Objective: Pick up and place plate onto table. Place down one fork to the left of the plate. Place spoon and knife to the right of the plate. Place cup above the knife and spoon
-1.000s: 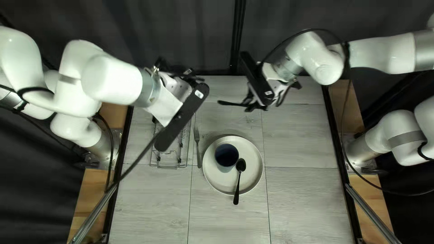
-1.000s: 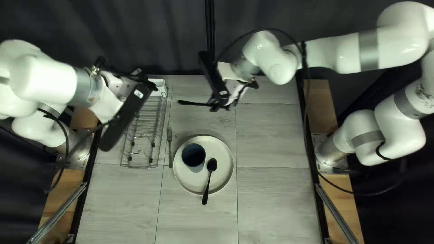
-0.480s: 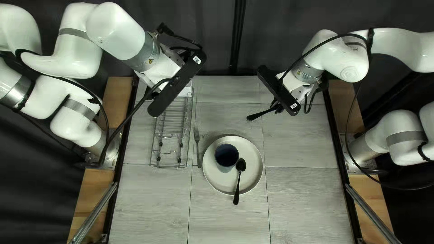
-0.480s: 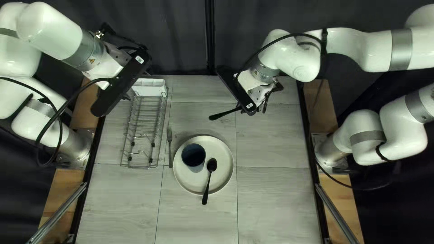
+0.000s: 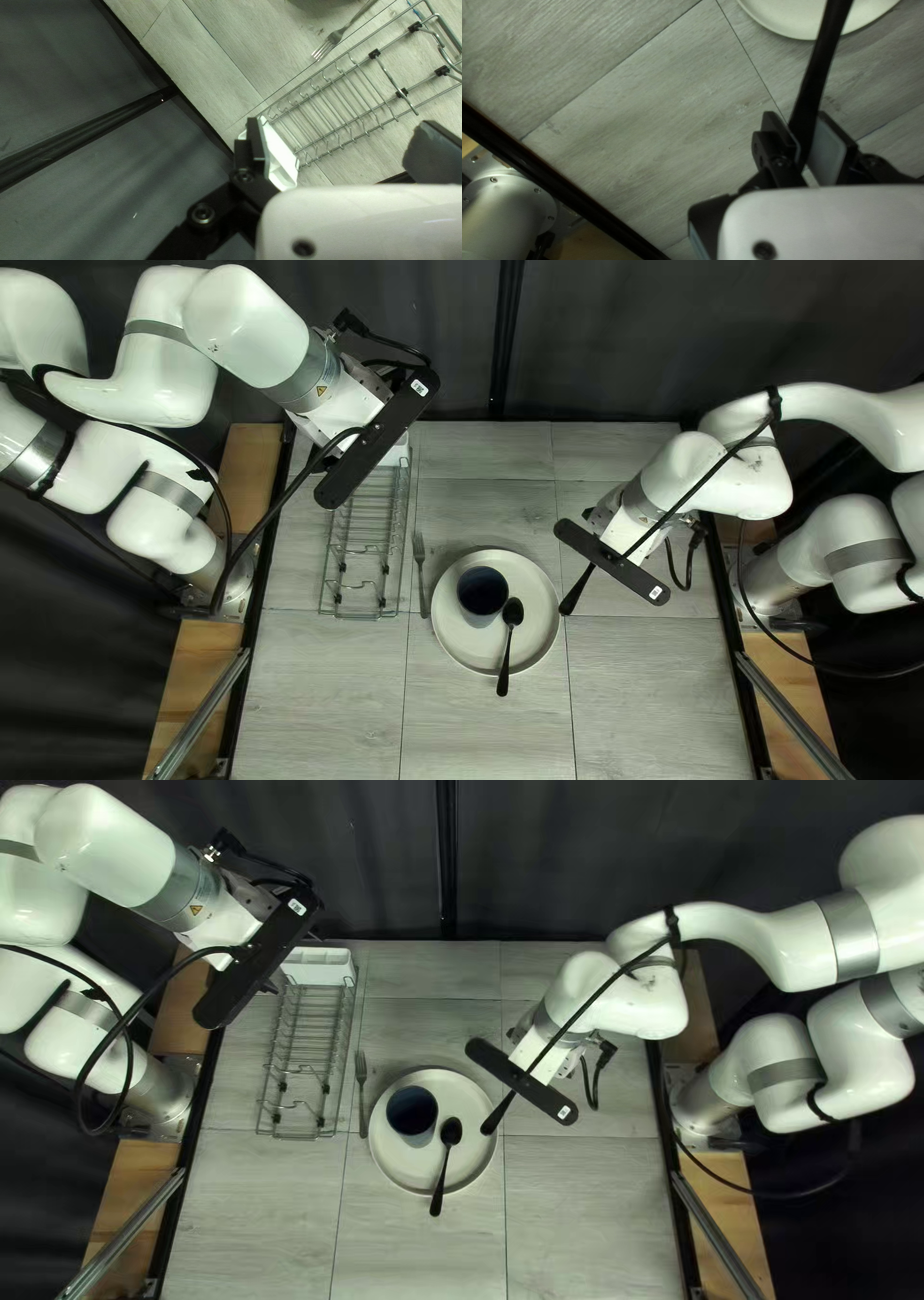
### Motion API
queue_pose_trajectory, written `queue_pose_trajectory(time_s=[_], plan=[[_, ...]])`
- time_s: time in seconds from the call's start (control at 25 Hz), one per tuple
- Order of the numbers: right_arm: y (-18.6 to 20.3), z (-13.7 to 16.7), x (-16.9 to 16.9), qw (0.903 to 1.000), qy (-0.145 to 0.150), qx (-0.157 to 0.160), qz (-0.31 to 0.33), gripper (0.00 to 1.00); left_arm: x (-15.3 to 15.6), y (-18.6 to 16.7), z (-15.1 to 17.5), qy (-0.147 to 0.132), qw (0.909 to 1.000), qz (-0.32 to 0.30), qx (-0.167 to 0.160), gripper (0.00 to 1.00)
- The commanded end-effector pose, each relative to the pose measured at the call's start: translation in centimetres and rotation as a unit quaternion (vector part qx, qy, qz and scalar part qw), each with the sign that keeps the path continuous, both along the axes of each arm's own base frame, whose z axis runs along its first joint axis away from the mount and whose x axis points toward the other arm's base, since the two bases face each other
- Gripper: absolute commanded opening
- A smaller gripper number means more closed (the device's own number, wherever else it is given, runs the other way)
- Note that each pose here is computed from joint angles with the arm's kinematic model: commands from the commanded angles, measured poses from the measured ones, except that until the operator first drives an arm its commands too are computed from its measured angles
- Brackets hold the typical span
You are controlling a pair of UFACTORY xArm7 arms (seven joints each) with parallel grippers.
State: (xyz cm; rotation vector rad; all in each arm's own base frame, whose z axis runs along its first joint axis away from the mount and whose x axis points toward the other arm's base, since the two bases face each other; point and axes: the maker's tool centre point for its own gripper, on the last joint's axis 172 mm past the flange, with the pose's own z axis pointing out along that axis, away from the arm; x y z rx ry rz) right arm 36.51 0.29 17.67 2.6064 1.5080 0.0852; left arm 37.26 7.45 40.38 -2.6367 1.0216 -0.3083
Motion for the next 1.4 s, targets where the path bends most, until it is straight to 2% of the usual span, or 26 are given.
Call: queue_pose_trajectory(time_s=[0.04, 0.28, 0.32, 0.4, 0.44, 0.48, 0.52, 0.56, 0.76, 1.04, 1.16, 1.4], plan=[[1.8, -2.6, -1.0, 0.9934, 0.004, -0.033, 0.110, 0.00, 0.0, 0.0, 0.0, 0.000, 1.0000, 0.000, 0.000, 1.00], [1.8, -2.6, -1.0, 0.9934, 0.004, -0.033, 0.110, 0.00, 0.0, 0.0, 0.0, 0.000, 1.0000, 0.000, 0.000, 1.00], [2.3, -3.2, -1.0, 0.9912, 0.004, -0.039, 0.127, 0.00, 0.0, 0.0, 0.0, 0.000, 1.0000, 0.000, 0.000, 1.00], [3.0, -4.1, -0.9, 0.9871, 0.012, -0.056, 0.150, 0.00, 0.0, 0.0, 0.0, 0.000, 1.0000, 0.000, 0.000, 1.00], [3.5, -5.1, -0.9, 0.9801, 0.019, -0.084, 0.178, 0.00, 0.0, 0.0, 0.0, 0.000, 1.0000, 0.000, 0.000, 1.00], [3.6, -5.4, -1.0, 0.9767, 0.023, -0.097, 0.190, 0.00, 0.0, 0.0, 0.0, 0.000, 1.0000, 0.000, 0.000, 1.00], [3.1, -6.1, -1.2, 0.9715, 0.039, -0.121, 0.200, 0.00, 0.0, 0.0, 0.0, 0.000, 1.0000, 0.000, 0.000, 1.00], [3.0, -6.2, -1.2, 0.9706, 0.042, -0.126, 0.200, 0.00, 0.0, 0.0, 0.0, 0.000, 1.0000, 0.000, 0.000, 1.00], [3.0, -6.2, -1.2, 0.9706, 0.042, -0.126, 0.200, 0.00, 0.0, 0.0, 0.0, 0.000, 1.0000, 0.000, 0.000, 1.00], [3.6, -10.5, -0.9, 0.9603, 0.046, -0.141, 0.236, 0.00, 0.0, 0.0, 0.0, 0.000, 1.0000, 0.000, 0.000, 1.00], [3.2, -12.3, -0.5, 0.9568, 0.035, -0.157, 0.242, 0.00, 0.0, 0.0, 0.0, 0.000, 1.0000, 0.000, 0.000, 1.00], [2.6, -14.2, -0.3, 0.9558, 0.020, -0.175, 0.236, 0.00, 0.0, 0.0, 0.0, 0.000, 1.0000, 0.000, 0.000, 1.00]])
